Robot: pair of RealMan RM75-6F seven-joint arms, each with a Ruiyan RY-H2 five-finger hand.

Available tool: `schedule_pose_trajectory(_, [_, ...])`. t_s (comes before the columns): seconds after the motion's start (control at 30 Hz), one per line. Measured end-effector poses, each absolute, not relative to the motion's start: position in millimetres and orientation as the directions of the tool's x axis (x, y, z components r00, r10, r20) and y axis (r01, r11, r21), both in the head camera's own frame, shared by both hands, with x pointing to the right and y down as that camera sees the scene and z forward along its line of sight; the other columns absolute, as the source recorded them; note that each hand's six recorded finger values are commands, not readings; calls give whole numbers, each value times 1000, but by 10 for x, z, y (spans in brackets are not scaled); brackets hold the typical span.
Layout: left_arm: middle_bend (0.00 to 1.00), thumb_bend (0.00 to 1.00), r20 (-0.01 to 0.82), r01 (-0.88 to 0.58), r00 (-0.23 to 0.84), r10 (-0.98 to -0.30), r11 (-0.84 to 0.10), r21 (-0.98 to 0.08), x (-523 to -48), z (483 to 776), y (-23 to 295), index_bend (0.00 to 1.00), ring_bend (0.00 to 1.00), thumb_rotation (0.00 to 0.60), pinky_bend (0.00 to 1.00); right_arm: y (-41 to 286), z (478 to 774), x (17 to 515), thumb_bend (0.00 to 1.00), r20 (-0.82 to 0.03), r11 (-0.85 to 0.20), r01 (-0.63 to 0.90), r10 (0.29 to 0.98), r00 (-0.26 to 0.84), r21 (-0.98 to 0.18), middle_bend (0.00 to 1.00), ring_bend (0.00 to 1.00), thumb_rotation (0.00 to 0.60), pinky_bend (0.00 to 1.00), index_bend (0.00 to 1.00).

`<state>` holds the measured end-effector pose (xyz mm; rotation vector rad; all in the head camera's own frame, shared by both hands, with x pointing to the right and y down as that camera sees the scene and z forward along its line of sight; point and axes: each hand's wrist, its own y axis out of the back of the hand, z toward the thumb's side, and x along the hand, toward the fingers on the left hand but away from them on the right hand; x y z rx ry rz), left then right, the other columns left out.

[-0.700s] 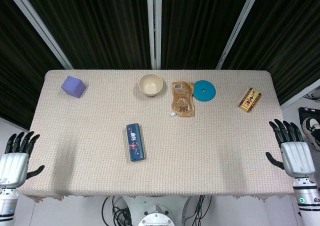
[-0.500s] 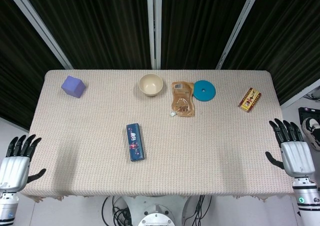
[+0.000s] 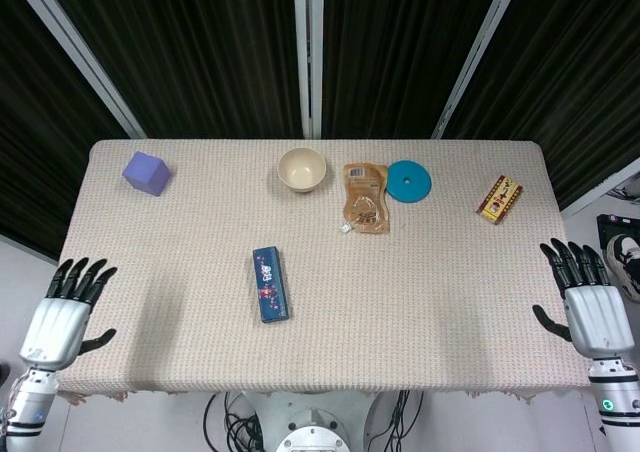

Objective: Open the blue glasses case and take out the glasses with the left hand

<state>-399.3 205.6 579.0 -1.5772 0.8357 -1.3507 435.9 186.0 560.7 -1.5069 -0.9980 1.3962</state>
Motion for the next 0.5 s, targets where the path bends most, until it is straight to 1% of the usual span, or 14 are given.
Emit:
schedule_pose_trajectory(0.07, [102,174,408,50,237,-882,-409,-911,-3867,5832,1959,167,0,600,0,1835,5609,4329,156,-336,-338,12,939,80,-941,52,0,600,29,18])
schedule_pose_trajectory(0.17, [155,361,430,49,333,-839,-440,-896,-3601,5922,1758,221,5,600,0,1806,5616,4290,156,-339,-341,4,936,96,-940,52,0,600,29,16])
schedule_pose_trajectory(0.2, [175,413,438,48,374,-817,-454,-890,-3474,5964,1664,242,10,600,0,1801,5618,4279,156,-340,-342,2,935,99,-940,52,0,600,29,16])
schedule_pose_trajectory(0.23, [190,443,444,48,404,-800,-466,-884,-3377,5997,1596,256,13,600,0,1794,5620,4266,156,-342,-343,0,934,103,-939,52,0,600,29,16])
schedule_pose_trajectory(0.4, [276,526,495,62,537,-683,-553,-831,-2819,6245,1264,345,58,600,0,1787,5624,4253,156,-347,-349,-6,932,103,-937,52,0,600,29,16])
schedule_pose_trajectory(0.5, [296,540,531,73,585,-613,-612,-787,-2485,6430,1096,376,72,600,0,1789,5632,4265,156,-353,-354,-3,931,95,-935,52,0,600,29,16])
